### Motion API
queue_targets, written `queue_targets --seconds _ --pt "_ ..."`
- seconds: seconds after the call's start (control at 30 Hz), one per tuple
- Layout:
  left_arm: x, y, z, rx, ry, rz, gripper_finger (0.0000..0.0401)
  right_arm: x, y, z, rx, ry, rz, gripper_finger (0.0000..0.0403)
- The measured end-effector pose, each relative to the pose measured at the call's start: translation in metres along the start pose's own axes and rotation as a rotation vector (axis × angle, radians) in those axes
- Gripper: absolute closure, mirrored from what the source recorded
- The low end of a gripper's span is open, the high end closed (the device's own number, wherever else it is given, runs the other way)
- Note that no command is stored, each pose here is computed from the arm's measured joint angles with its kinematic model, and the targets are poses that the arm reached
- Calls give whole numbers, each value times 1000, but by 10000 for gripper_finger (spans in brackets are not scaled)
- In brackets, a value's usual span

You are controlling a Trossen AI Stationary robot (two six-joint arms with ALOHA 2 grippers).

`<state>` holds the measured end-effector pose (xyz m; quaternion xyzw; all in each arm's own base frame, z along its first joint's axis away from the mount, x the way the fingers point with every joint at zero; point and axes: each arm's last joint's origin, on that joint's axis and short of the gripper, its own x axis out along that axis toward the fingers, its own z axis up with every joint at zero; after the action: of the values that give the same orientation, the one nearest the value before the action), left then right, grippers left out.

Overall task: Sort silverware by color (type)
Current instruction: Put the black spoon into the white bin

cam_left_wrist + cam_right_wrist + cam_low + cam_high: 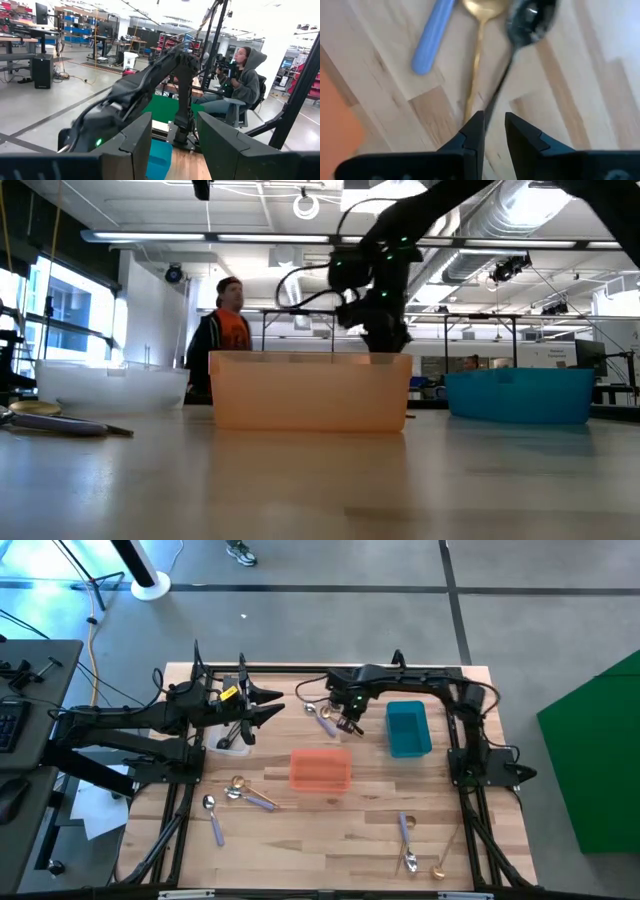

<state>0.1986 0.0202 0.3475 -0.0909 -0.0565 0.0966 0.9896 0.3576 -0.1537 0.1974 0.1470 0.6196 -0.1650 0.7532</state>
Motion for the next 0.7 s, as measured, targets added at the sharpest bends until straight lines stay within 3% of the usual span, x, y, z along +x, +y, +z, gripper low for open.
queue_targets --seconds 0.13,0.27,0.7 --pt "0 0 0 1 0 0 255 -20 -9 -18 151 -120 54 340" --pt "0 0 0 1 0 1 255 -20 -13 -24 206 -123 76 340" --pt "0 0 0 0 0 0 255 8 -19 7 267 -105 54 340"
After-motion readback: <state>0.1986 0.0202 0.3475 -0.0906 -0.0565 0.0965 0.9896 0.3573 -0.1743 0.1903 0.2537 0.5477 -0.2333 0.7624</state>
